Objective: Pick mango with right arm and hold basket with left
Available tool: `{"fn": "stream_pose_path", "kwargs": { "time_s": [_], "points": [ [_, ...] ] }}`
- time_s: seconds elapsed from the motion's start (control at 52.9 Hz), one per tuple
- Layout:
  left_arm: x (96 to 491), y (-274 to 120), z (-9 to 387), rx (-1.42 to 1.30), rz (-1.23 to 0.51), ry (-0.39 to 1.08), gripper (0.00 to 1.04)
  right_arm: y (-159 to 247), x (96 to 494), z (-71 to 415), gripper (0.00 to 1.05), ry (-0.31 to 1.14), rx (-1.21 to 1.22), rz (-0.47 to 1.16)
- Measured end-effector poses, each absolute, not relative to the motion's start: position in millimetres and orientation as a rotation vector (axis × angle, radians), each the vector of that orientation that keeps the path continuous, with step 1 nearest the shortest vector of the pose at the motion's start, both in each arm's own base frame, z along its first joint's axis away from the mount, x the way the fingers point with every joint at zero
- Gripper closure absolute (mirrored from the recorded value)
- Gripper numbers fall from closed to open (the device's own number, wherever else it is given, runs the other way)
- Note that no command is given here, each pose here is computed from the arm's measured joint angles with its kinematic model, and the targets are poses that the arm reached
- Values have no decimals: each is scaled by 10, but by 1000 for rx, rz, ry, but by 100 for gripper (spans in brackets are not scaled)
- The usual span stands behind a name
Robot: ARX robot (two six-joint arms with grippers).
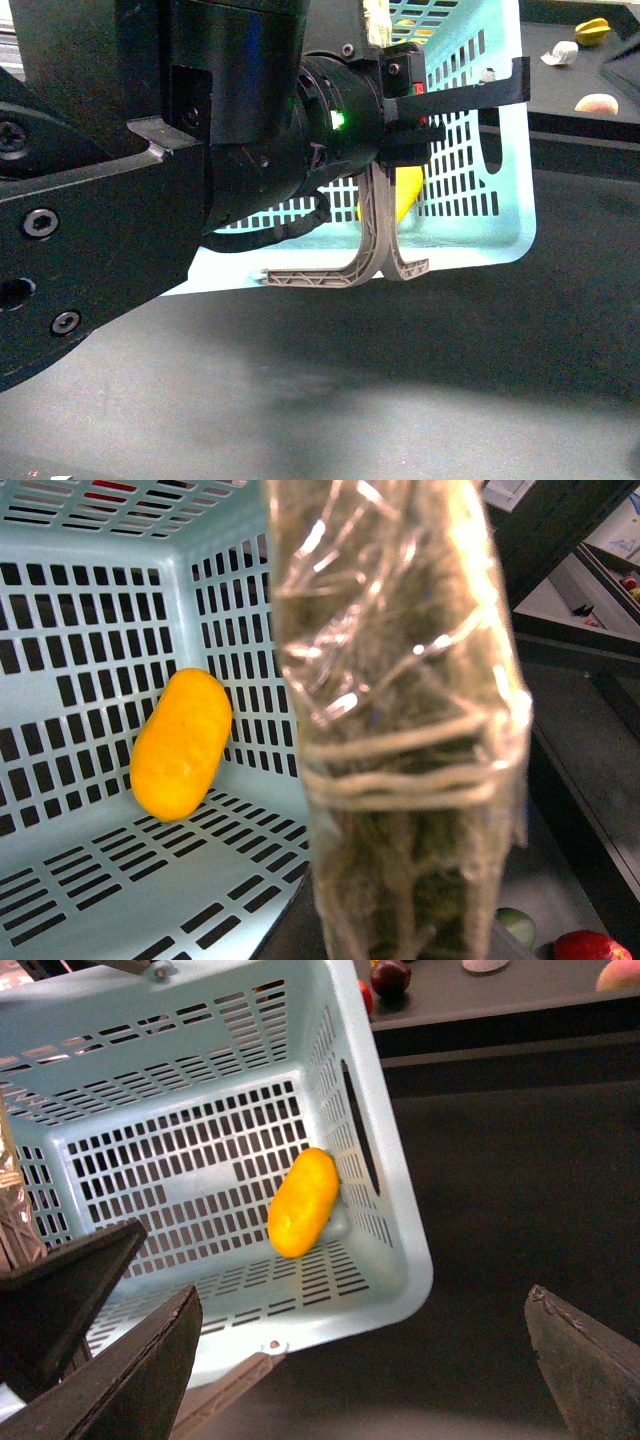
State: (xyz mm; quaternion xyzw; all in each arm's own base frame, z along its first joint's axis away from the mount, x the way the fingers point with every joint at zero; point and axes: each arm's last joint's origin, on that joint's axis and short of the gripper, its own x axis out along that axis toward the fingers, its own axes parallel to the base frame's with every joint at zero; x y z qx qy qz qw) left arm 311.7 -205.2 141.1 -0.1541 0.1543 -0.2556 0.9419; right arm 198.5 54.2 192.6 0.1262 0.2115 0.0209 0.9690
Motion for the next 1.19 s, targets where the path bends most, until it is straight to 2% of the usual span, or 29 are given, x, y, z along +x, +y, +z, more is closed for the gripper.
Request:
{"fn": "stream_pose_path", "kwargs": {
  "time_s": [0.189,0.416,0.529,0.605,1.059,1.191],
  "points": [
    [3118,-2052,1411,-314,-518,314,100,354,1511,2041,8,374,250,-16],
    [3117,-2053,1411,-314,-518,314,100,329,1456,2065,10,324,249,-21],
    [3118,-2052,1408,-314,-520,315,100,270,1412,1971,30,68,135,6],
    [3118,-2052,1408,-314,-519,315,100,233,1379,1970,41,15,82,5],
    [3118,-2052,1408,-314,-518,315,100,61,1240,1817,104,4,5,33],
    [3118,-2052,1408,-314,-518,315,100,3,1204,1787,103,2,4,-4]
  ]
}}
